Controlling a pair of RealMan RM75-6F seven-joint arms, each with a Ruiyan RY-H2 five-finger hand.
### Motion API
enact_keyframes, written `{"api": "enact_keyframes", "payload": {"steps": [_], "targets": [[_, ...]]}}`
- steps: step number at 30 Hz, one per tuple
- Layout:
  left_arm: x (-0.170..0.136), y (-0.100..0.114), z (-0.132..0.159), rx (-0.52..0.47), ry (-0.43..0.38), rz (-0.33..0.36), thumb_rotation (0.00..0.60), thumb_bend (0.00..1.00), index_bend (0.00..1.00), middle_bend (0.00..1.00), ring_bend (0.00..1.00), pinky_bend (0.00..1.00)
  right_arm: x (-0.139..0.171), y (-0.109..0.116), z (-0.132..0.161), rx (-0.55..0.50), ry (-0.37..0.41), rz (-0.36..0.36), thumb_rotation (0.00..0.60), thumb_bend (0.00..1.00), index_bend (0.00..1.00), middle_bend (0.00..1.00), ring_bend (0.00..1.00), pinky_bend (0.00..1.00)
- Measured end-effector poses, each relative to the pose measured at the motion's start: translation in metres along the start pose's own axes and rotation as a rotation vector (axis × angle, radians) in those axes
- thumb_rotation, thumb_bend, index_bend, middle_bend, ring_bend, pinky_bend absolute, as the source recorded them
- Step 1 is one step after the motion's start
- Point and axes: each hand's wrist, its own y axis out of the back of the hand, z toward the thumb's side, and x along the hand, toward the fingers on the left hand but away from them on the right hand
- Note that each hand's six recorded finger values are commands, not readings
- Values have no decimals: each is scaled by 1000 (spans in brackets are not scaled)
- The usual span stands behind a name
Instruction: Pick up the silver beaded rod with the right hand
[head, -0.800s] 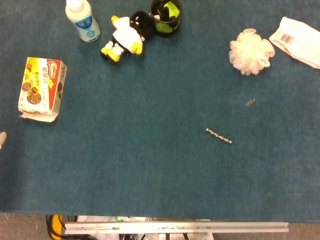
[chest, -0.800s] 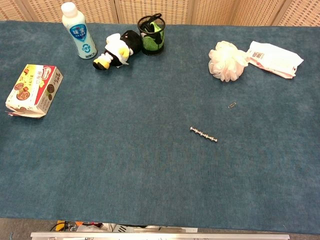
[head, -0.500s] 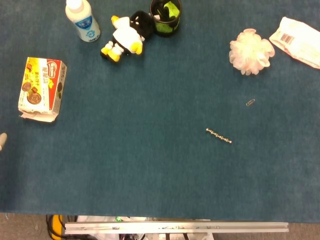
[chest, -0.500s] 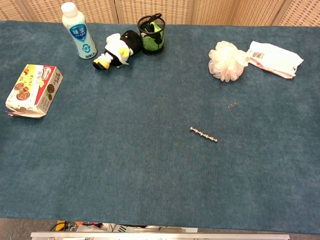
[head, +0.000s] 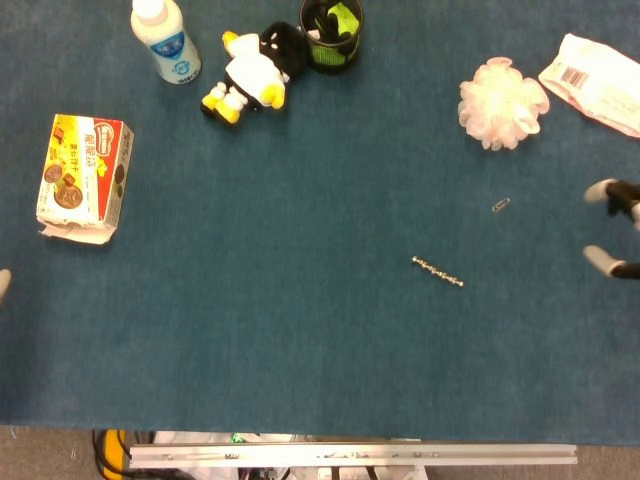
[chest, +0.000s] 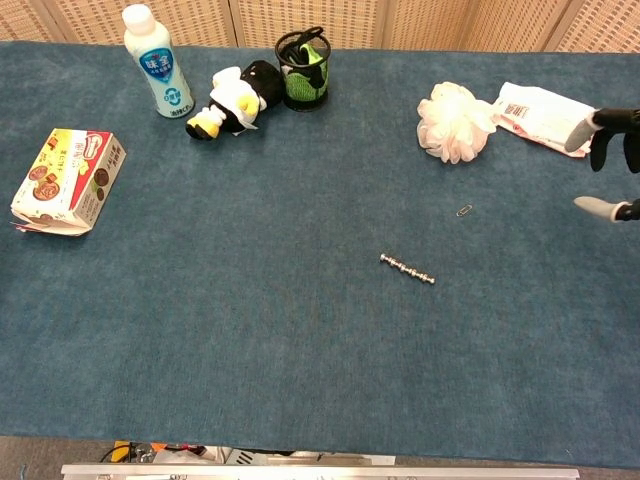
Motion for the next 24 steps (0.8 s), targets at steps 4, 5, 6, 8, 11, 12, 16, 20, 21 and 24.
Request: {"api": "enact_keyframes", "payload": {"steps": [4, 5, 6, 8, 11, 12, 16, 20, 21, 24], "targets": [[-2, -1, -1, 1, 0, -2, 600, 214, 0, 23, 24, 6, -18, -10, 22, 34, 80, 72, 600, 195, 440, 761, 827, 908], [-2, -1, -1, 1, 1, -3, 600, 214, 0, 23, 24, 6, -24, -14, 29, 43, 107, 93, 600, 196, 441, 778, 843, 919], [-2, -1, -1, 1, 2, -3, 600, 214, 0, 23, 24, 6, -28, -16, 35, 47, 127, 107, 600, 196, 442, 798, 861, 933], [-2, -2, -2, 1, 2, -5, 600, 214, 0, 23, 25, 6, -39, -23, 51, 51, 171, 136, 600, 195, 452, 839, 897, 960], [-3, -2, -2, 3, 0, -6, 600, 214, 0, 23, 24, 6, -52, -31, 71, 52, 223, 172, 600, 196, 463, 894, 943, 990], [-3, -2, -2, 3, -1, -7, 600, 213, 0, 23, 24, 6, -56, -33, 76, 52, 234, 184, 600, 196, 463, 902, 951, 993], [-5, -3, -3, 0, 2, -8, 600, 214, 0, 23, 25, 6, -67, -42, 98, 41, 275, 225, 600, 196, 480, 942, 991, 1000], [-6, -4, -6, -2, 9, -11, 600, 214, 0, 23, 25, 6, -76, -49, 111, 45, 292, 249, 600, 196, 492, 955, 1000, 1000], [-6, -4, -7, -3, 10, -11, 600, 214, 0, 23, 25, 6, -77, -51, 113, 46, 293, 257, 600, 196, 492, 957, 1000, 1000], [-7, -5, -9, -3, 13, -13, 600, 213, 0, 23, 24, 6, -81, -57, 117, 53, 293, 282, 600, 197, 492, 963, 1000, 1000]]}}
